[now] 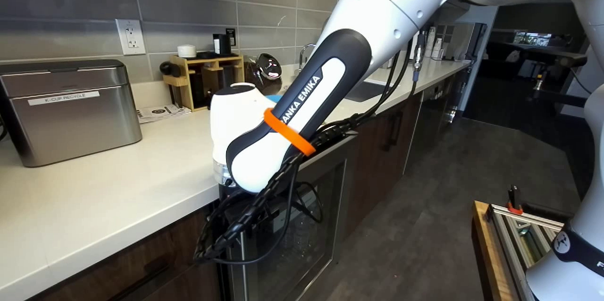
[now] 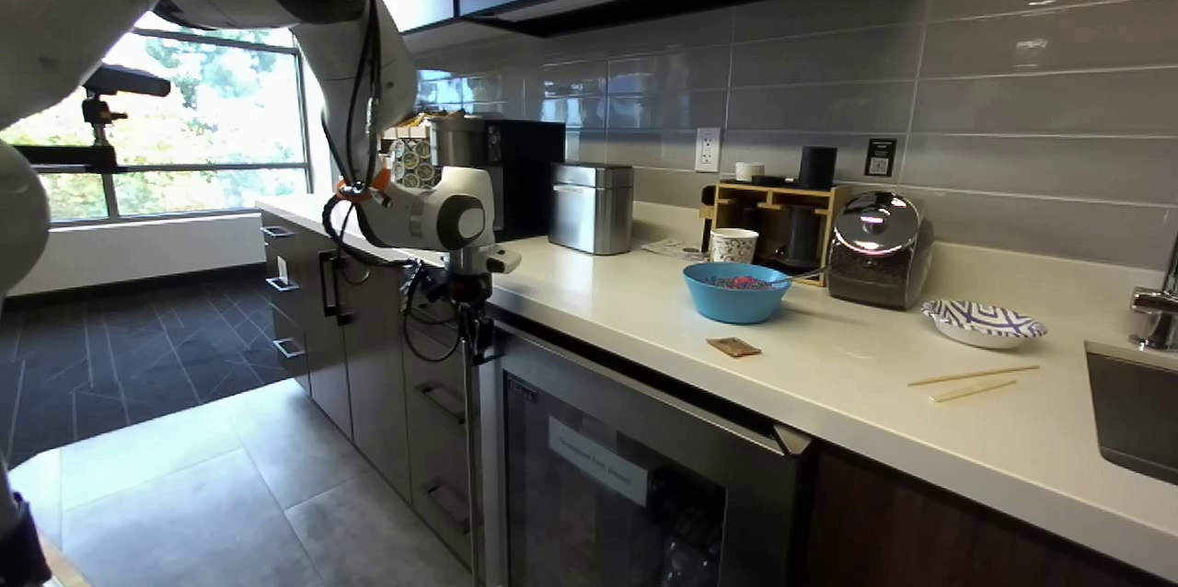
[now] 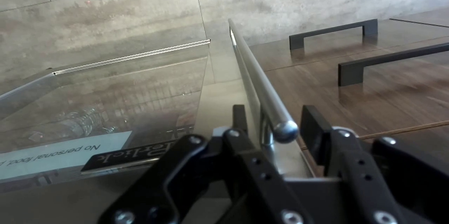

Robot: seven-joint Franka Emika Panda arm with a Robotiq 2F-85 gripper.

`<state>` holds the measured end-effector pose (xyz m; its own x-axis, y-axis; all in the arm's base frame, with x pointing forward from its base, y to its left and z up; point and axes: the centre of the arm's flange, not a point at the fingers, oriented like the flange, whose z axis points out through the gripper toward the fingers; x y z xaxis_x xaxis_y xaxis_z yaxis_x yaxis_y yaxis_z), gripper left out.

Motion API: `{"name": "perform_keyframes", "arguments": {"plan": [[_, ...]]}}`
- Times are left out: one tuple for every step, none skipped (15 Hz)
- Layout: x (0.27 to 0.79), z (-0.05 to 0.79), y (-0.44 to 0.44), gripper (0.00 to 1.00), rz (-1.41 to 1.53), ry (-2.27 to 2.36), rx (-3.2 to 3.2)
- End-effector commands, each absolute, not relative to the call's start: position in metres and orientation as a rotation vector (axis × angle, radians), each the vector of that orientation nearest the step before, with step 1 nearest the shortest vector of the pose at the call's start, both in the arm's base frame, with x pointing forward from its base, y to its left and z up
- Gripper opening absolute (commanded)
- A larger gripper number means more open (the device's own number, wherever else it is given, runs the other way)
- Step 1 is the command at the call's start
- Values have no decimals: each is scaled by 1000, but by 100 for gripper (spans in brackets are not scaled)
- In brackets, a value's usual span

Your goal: Open then close the cabinet door

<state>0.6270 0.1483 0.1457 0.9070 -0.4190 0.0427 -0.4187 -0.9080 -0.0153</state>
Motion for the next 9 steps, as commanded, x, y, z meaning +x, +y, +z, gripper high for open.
{"name": "perform_keyframes", "arguments": {"plan": [[631,135,152,38,-82,688,-3058],[631,134,152,40,-80,688,-3059],[630,132,152,39,-76,688,-3061],[630,131,151,40,-75,686,-3061],[630,130,151,41,-73,685,-3063],[630,129,151,42,-73,686,-3064],[629,130,151,44,-73,699,-3057],[629,130,151,44,-67,723,-3048],[627,134,152,42,-58,772,-3024]]}}
